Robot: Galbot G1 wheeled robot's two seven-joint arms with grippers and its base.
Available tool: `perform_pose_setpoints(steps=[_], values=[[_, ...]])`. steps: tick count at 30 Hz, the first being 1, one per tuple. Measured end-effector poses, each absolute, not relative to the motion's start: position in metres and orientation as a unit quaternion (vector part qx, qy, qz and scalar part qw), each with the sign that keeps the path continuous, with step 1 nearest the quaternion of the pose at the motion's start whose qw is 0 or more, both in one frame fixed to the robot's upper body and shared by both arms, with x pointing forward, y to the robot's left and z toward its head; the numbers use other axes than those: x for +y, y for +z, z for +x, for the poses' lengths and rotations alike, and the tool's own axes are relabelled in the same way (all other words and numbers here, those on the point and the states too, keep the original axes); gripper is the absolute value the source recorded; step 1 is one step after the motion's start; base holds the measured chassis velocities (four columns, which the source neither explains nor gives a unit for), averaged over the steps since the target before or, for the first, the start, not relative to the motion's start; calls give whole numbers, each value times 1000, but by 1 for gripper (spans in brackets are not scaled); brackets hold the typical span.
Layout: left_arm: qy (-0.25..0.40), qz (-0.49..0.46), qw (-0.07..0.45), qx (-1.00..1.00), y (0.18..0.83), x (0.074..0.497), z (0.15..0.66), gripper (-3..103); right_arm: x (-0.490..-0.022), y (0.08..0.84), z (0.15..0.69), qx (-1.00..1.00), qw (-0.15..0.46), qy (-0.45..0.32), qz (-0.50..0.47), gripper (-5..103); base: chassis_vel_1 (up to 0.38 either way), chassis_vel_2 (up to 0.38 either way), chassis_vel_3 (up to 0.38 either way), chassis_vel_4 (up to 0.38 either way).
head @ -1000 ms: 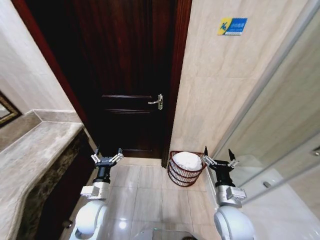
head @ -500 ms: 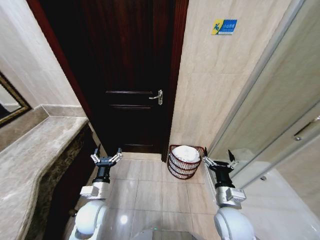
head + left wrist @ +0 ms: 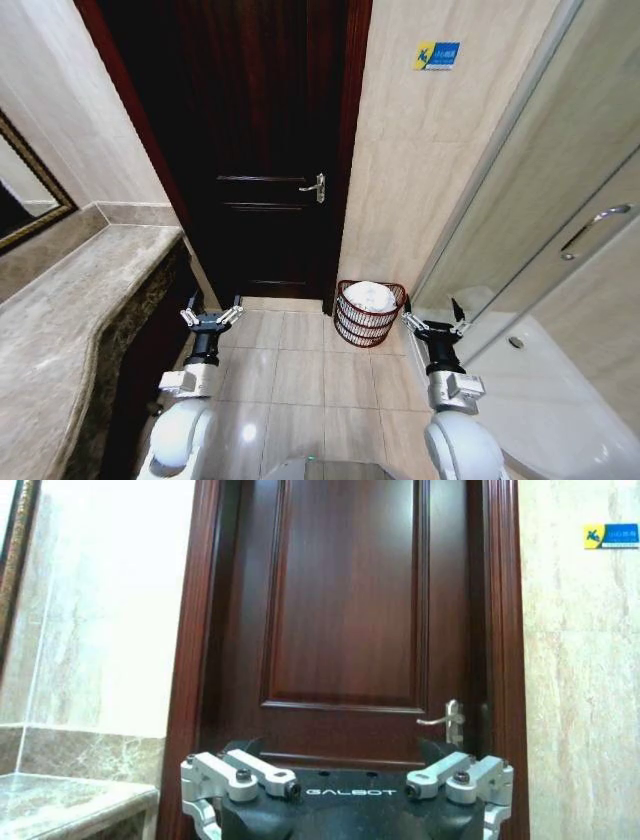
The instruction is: Discard the used towel into the hamper.
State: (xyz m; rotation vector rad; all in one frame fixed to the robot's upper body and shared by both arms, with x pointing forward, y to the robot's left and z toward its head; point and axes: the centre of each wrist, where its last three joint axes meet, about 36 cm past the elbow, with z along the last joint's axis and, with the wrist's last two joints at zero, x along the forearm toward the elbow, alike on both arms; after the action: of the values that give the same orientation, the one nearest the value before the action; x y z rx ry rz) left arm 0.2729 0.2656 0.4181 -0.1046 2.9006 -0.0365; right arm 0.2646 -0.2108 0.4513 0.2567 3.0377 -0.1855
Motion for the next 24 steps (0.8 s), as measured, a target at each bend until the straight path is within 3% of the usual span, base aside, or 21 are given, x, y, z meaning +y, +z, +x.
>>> perform_pose_setpoints(steps=[24], values=[[-10, -23, 121, 992, 411, 269, 274, 100, -211, 445, 261, 993, 41, -68, 89, 100, 97, -100, -104, 93]])
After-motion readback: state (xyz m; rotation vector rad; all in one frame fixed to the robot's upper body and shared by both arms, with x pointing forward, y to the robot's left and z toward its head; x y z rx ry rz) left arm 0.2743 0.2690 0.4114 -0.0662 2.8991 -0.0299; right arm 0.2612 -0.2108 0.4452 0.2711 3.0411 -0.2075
